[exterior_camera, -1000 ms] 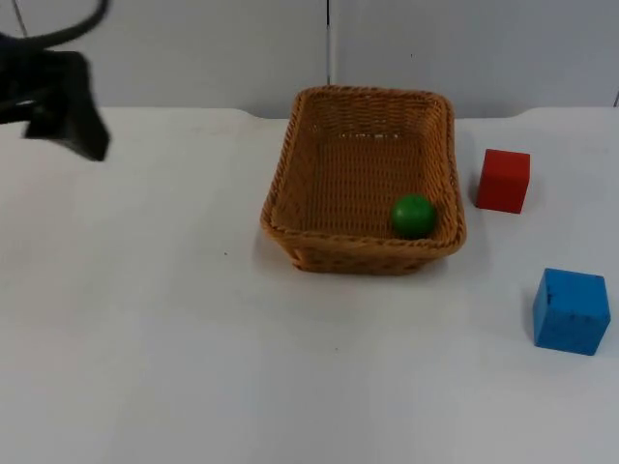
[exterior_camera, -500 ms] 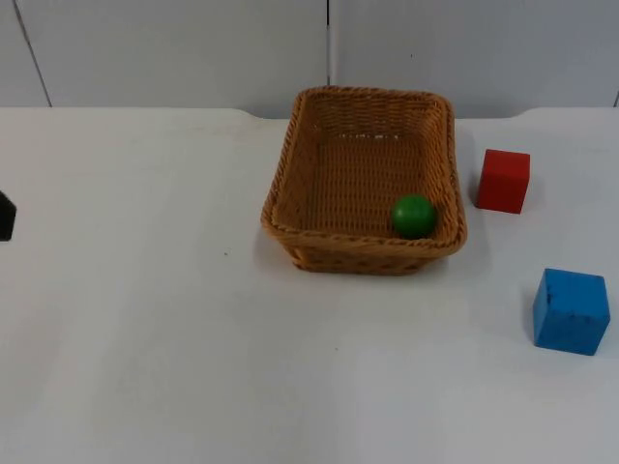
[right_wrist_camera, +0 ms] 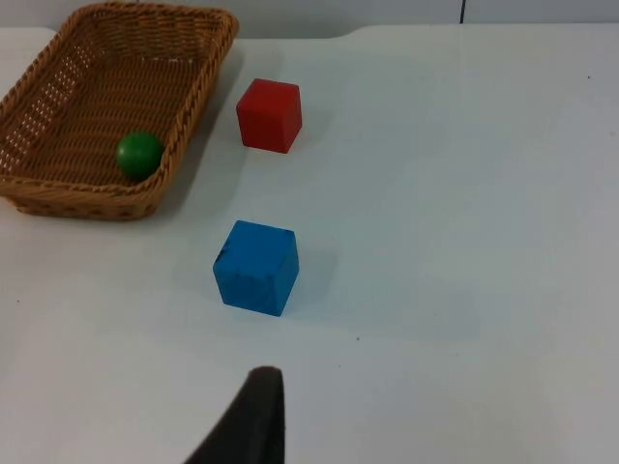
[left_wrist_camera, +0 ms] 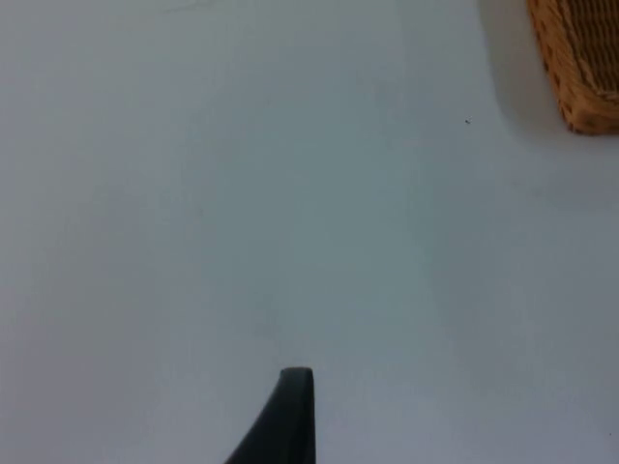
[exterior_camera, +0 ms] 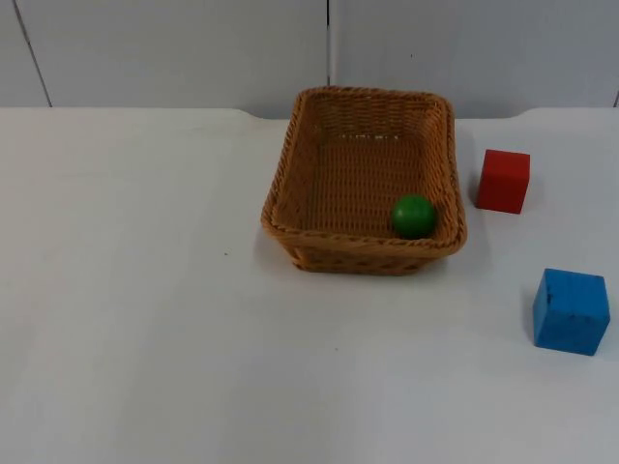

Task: Place all geometric objects except the red cube into the basket.

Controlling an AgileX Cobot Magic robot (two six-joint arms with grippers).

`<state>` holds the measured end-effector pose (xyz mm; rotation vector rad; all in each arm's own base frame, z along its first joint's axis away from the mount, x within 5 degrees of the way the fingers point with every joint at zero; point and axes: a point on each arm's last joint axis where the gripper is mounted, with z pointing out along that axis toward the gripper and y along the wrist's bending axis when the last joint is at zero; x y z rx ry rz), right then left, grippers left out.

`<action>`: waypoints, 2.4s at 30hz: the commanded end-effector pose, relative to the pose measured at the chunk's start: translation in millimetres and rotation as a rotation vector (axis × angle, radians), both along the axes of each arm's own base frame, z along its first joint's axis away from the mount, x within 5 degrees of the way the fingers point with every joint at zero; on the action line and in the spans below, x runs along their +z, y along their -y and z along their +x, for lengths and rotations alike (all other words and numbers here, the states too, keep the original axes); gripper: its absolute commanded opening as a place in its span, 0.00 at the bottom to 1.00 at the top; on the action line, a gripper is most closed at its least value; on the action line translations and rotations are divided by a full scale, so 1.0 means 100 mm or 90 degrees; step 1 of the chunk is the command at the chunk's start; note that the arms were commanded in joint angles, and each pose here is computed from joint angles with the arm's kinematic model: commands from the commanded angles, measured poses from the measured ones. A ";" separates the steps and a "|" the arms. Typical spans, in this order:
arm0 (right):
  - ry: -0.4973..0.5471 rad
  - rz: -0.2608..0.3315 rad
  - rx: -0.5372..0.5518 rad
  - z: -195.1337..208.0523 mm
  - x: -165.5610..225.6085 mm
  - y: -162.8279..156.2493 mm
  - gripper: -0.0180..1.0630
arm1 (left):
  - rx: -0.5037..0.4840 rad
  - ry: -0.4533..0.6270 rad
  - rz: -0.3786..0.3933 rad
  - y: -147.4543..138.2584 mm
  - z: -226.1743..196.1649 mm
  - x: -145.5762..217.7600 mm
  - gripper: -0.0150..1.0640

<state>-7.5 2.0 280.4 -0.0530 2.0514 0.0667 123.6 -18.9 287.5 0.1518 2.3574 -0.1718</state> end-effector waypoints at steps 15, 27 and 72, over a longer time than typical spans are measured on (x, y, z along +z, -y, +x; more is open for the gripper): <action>-0.211 0.040 0.027 0.89 0.30 -0.12 0.95 | 0.005 0.010 0.005 -0.01 -0.01 0.01 0.87; -0.494 0.105 0.023 2.22 -0.16 -0.26 0.95 | 0.005 0.011 0.002 -0.01 -0.01 0.01 0.87; -0.319 0.038 0.045 2.96 -0.76 -1.09 0.01 | 0.000 0.005 -0.003 0.00 -0.01 0.00 0.87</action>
